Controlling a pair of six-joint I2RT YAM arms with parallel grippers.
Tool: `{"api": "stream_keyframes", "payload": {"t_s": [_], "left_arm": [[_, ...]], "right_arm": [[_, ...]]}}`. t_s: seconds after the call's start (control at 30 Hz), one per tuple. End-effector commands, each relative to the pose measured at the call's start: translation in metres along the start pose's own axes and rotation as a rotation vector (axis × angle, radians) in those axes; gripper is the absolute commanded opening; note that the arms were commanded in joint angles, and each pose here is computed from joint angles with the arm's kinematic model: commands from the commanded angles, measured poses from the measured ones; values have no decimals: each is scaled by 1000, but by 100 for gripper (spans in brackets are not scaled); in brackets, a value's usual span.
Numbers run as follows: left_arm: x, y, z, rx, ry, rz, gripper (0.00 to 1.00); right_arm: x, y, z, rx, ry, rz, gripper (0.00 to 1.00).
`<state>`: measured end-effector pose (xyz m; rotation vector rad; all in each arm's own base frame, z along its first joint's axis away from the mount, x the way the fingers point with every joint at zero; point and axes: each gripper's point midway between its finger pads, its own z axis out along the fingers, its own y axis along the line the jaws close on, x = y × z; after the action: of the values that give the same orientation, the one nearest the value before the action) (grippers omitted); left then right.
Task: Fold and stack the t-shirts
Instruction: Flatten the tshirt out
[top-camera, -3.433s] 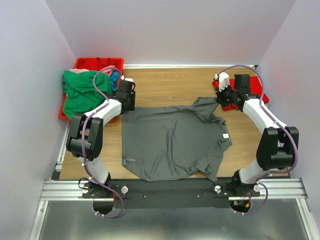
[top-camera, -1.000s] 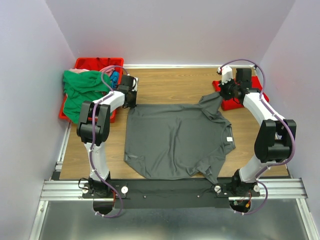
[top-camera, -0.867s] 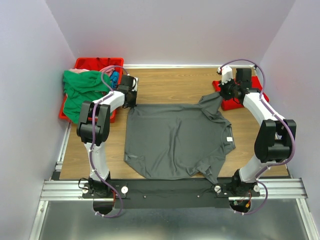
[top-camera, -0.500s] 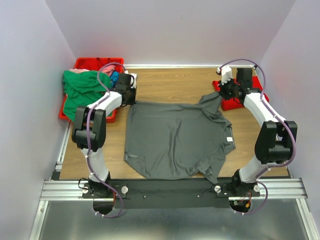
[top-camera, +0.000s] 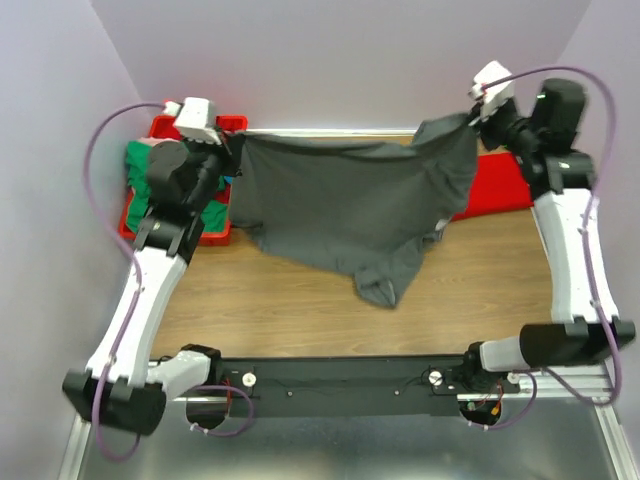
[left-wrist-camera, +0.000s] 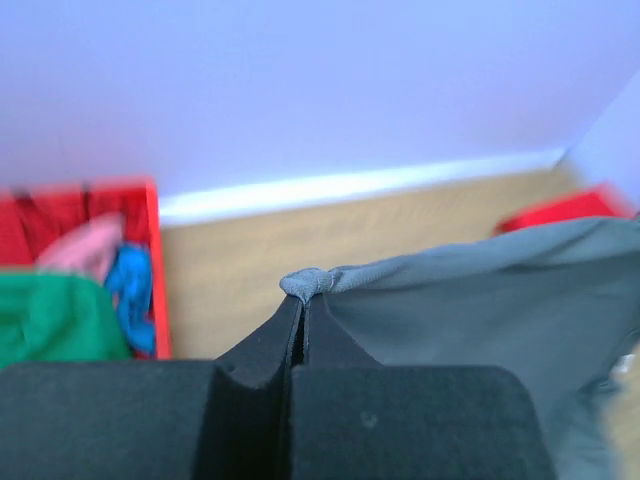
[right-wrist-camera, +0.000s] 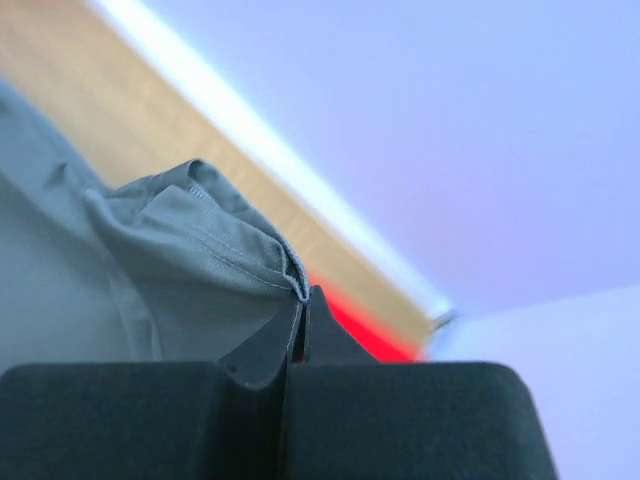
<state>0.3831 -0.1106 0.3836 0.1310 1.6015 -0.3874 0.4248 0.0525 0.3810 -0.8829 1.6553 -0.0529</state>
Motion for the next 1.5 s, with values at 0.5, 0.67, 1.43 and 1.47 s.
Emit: {"api": "stream_keyframes", "payload": {"t_s": [0.5, 0.67, 1.43, 1.47], "left_arm": [[-266, -112, -276, 401, -846, -99, 0], [-266, -113, -283, 405, -857, -99, 0], [161, 53, 82, -134, 119, -203, 0], [172, 57, 91, -141, 151, -207, 0]], "right_arm": [[-276, -6, -329, 414, -737, -293, 1], [-284, -15, -337, 463, -765, -293, 0], [72, 66, 132, -384, -73, 163, 0], [88, 70, 148, -391, -38, 180, 1]]}}
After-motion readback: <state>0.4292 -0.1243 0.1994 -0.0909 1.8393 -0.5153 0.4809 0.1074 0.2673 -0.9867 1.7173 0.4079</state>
